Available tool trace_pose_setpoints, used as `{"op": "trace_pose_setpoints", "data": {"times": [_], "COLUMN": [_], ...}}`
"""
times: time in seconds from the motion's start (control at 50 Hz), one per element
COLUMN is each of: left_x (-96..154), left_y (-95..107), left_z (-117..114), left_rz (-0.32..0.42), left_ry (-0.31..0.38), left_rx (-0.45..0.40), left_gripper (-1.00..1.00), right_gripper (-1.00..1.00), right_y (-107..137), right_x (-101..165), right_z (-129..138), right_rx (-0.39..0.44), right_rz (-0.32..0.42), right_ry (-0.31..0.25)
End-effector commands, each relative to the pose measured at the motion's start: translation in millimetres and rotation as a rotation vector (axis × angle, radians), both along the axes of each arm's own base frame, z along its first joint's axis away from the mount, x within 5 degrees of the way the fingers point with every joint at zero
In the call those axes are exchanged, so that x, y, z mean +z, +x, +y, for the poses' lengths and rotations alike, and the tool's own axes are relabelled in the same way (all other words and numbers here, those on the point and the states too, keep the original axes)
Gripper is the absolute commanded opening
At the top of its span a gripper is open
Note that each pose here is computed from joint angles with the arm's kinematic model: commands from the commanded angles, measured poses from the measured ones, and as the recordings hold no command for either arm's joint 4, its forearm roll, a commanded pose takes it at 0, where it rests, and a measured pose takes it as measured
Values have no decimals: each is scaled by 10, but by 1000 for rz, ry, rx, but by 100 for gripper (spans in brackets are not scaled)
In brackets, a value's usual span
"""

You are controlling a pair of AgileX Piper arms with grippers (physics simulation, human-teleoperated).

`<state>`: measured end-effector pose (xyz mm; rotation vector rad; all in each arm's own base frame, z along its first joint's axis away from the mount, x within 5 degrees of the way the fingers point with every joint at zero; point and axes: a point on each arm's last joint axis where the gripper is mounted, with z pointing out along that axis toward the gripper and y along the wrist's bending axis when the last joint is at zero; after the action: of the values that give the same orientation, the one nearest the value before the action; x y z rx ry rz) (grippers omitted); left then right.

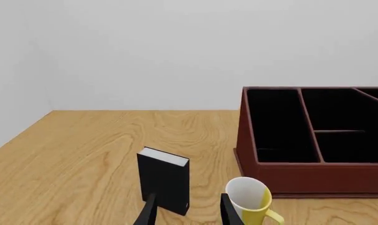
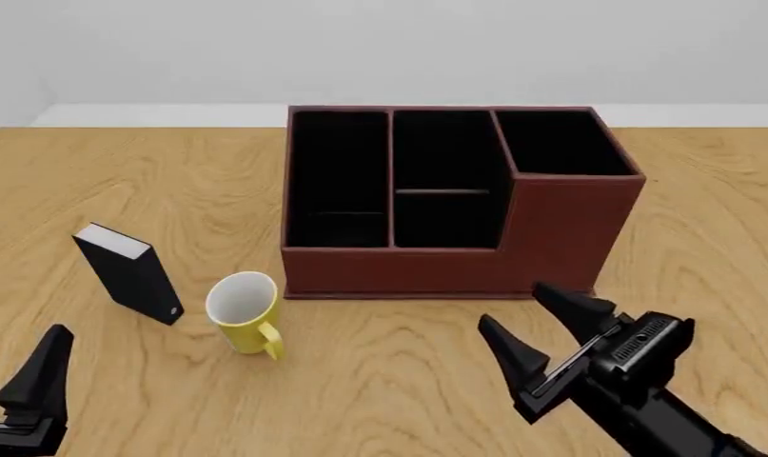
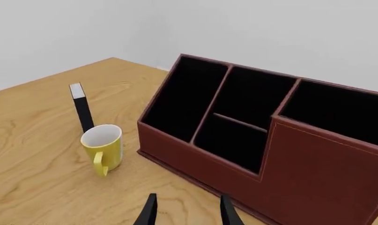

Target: Pick up the yellow and white mug and place it to the right of the caddy.

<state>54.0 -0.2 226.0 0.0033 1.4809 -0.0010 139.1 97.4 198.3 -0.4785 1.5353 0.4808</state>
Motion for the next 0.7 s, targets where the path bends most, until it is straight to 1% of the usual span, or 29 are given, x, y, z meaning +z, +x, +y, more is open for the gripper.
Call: {"op": "trace_pose_setpoints", "data": {"times": [0.02,0.36,0.7], "left_x": [0,0,0], "left_y": [0,0,0], "left_z": [0,0,0], "left_rz": [0,0,0], "left_ry": [0,0,0], "left_rx": [0,0,0], "left_gripper": [100,100,100], "right_gripper": [100,100,100], "right_y": [90,207,284], "right_x": [-69,-153,-201], "right_z": [166,401,642], "right_rx": [45,100,155], "right_rz": [10,20,51], "right_ry": [-7,-23,-12]}}
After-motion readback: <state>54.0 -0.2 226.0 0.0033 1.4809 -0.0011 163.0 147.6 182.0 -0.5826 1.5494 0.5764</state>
